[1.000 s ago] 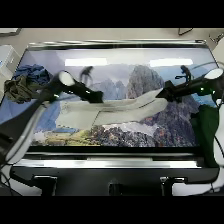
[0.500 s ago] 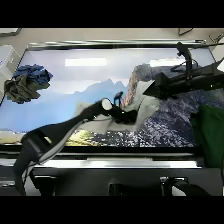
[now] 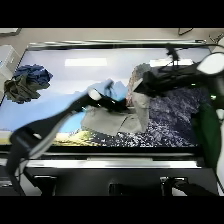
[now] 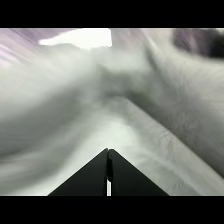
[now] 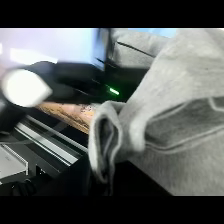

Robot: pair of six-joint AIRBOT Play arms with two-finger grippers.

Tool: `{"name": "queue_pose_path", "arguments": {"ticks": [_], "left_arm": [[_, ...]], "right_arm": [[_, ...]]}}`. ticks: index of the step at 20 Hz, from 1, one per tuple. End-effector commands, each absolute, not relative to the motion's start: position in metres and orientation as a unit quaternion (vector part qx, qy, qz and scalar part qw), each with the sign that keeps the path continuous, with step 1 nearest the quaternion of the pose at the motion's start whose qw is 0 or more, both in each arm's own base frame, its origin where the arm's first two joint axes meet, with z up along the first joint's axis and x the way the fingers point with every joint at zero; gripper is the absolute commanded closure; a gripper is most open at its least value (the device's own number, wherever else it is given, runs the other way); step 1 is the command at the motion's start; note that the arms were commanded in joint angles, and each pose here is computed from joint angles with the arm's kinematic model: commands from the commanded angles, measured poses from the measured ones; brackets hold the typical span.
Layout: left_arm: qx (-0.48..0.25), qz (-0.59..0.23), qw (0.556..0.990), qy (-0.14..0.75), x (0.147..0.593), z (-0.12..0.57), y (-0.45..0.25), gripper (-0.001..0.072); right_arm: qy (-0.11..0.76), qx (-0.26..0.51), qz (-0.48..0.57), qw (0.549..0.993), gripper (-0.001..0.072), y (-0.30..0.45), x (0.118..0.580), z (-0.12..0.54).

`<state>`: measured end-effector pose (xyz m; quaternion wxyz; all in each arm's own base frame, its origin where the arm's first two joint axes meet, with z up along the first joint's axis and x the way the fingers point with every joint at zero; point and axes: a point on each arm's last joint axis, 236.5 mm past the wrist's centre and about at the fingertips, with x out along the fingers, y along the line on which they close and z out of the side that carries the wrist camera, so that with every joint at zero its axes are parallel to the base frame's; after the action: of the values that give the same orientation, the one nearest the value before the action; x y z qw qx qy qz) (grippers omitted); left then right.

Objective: Fold the clothes and pants, and hang the long-sleeved shirts on hangers.

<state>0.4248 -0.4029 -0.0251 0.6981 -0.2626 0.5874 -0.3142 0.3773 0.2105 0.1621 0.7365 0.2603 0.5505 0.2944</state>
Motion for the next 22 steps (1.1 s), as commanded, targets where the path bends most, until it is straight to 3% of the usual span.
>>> {"name": "queue_pose_path", "arguments": {"ticks": [1, 5, 10, 11, 12, 13, 15, 18, 20, 22], "left_arm": [[-0.176, -0.252, 0.780, 0.545, 0.472, 0.036, -0.262, 0.0668], [-0.177, -0.187, 0.872, 0.416, 0.484, 0.169, -0.144, 0.0667], [-0.161, -0.177, 0.918, 0.316, 0.443, 0.269, -0.113, 0.0667], [-0.157, -0.183, 0.919, 0.312, 0.436, 0.275, -0.117, 0.0667], [-0.154, -0.189, 0.918, 0.313, 0.432, 0.277, -0.121, 0.0667], [-0.151, -0.194, 0.916, 0.317, 0.429, 0.276, -0.126, 0.0667], [-0.142, -0.196, 0.915, 0.323, 0.427, 0.272, -0.130, 0.0667], [-0.129, -0.184, 0.919, 0.324, 0.429, 0.270, -0.124, 0.0667], [-0.115, -0.171, 0.923, 0.325, 0.431, 0.267, -0.116, 0.0667], [-0.112, -0.167, 0.924, 0.325, 0.432, 0.266, -0.114, 0.0666]], "right_arm": [[0.561, 0.269, 0.324, 0.713, 0.0661, 0.263, 0.397, 0.122], [0.589, 0.303, 0.342, 0.667, 0.0661, 0.349, 0.399, 0.058], [0.609, 0.357, 0.314, 0.635, 0.0637, 0.431, 0.392, -0.023], [0.609, 0.381, 0.305, 0.626, 0.0470, 0.441, 0.393, -0.032], [0.605, 0.408, 0.302, 0.614, 0.0143, 0.449, 0.396, -0.031], [0.589, 0.414, 0.318, 0.617, -0.0002, 0.452, 0.401, -0.024], [0.556, 0.421, 0.344, 0.629, 0.0003, 0.437, 0.419, 0.004], [0.521, 0.398, 0.346, 0.671, 0.0005, 0.356, 0.457, 0.049], [0.541, 0.352, 0.290, 0.707, 0.0005, 0.267, 0.469, 0.050], [0.621, 0.275, 0.177, 0.713, 0.0035, 0.159, 0.449, 0.015]]}}
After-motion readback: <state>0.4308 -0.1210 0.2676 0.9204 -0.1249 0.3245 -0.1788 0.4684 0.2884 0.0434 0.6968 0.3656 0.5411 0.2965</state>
